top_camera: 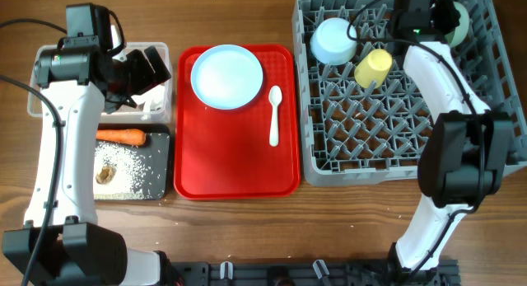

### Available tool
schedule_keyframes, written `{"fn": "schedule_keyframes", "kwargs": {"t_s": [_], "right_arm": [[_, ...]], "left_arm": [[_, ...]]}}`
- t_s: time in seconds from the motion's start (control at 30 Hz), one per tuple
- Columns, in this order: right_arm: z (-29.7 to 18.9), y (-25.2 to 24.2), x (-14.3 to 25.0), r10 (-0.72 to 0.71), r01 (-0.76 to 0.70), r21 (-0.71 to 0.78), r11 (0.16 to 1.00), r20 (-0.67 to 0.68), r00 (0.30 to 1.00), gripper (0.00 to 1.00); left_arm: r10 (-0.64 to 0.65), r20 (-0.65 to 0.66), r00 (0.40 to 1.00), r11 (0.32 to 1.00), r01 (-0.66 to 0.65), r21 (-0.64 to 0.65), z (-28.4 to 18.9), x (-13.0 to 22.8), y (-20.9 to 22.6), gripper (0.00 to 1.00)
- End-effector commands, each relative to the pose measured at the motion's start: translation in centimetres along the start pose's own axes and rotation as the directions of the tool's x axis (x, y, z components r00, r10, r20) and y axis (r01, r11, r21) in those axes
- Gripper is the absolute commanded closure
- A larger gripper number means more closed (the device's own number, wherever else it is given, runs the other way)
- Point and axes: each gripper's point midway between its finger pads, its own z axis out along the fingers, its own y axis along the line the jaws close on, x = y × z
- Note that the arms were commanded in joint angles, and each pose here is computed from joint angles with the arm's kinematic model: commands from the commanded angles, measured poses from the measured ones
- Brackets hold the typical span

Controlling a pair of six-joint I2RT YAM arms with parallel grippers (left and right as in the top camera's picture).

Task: Sort waste into correct bins and load items into the dishwasher rack
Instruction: 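Set the pale green bowl down beside the yellow cup and release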

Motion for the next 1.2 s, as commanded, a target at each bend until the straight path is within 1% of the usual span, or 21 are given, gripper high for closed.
{"fn": "schedule_keyframes", "kwargs": {"t_s": [0.0,0.2,0.4,0.47,0.5,0.53,0.6,0.73,0.87,0.9,0.97,1.03,1.1,1.13,1.17], "right_arm": [[-1.1,1.4,-0.2,-0.028,0.029,-0.03,0.999,0.024,0.999,0.96],[-2.3,3.0,-0.8,-0.033,0.036,-0.068,0.997,0.052,0.998,0.96],[-3.6,3.6,-1.4,-0.029,0.033,-0.065,0.997,0.065,0.997,0.96],[-4.4,4.0,-1.9,-0.031,0.037,-0.068,0.997,0.082,0.996,0.89],[-4.9,4.3,-2.2,-0.04,0.046,-0.072,0.996,0.091,0.995,0.82],[-5.4,4.6,-2.4,-0.045,0.053,-0.078,0.996,0.098,0.994,0.78],[-6.0,5.2,-2.5,-0.038,0.048,-0.09,0.995,0.103,0.994,0.76],[-6.8,6.0,-2.4,-0.032,0.043,-0.109,0.993,0.1,0.994,0.56],[-7.1,6.0,-2.2,0.031,-0.019,-0.129,0.991,0.091,0.995,0.43],[-7.2,6.1,-2.2,0.042,-0.027,-0.145,0.989,0.096,0.995,0.41],[-8.0,6.0,-2.5,0.079,-0.053,-0.207,0.977,0.117,0.99,0.4],[-9.2,5.4,-2.8,0.15,-0.106,-0.287,0.952,0.136,0.979,0.41],[-10.2,3.9,-3.0,0.233,-0.17,-0.351,0.921,0.146,0.961,0.45],[-10.7,1.5,-3.0,0.361,-0.277,-0.417,0.866,0.136,0.923,0.73],[-10.7,0.6,-2.8,0.405,-0.317,-0.436,0.842,0.124,0.906,0.88]], "left_arm": [[-0.003,0.01,1.0,1.0,0.003,0.016,-0.4,-0.3,-0.3,0.0],[-0.003,0.01,1.0,1.0,0.003,0.015,-0.4,-0.3,-0.3,0.0],[-0.003,0.01,1.0,1.0,0.003,0.016,-0.4,-0.3,-0.3,0.0],[-0.003,0.01,1.0,1.0,0.003,0.016,-0.4,-0.3,-0.3,0.0],[-0.003,0.01,1.0,1.0,0.002,0.016,-0.4,-0.3,-0.3,0.0],[-0.003,0.01,1.0,1.0,0.003,0.015,-0.4,-0.3,-0.3,0.0],[-0.003,0.01,1.0,1.0,0.003,0.016,-0.4,-0.3,-0.3,0.0],[-0.003,0.01,1.0,1.0,0.002,0.016,-0.4,-0.3,-0.3,0.0],[-0.003,0.01,1.0,1.0,0.003,0.016,-0.4,-0.3,-0.3,0.0],[-0.003,0.01,1.0,1.0,0.003,0.016,-0.4,-0.3,-0.3,0.0],[-0.003,0.01,1.0,1.0,0.003,0.016,-0.4,-0.3,-0.3,0.0],[-0.003,0.01,1.0,1.0,0.003,0.016,-0.4,-0.3,-0.3,0.0],[-0.003,0.01,1.0,1.0,0.003,0.016,-0.4,-0.3,-0.3,0.0],[-0.003,0.01,1.0,1.0,0.003,0.016,-0.4,-0.3,-0.3,0.0],[-0.003,0.01,1.0,1.0,0.002,0.016,-0.4,-0.3,-0.3,0.0]]}}
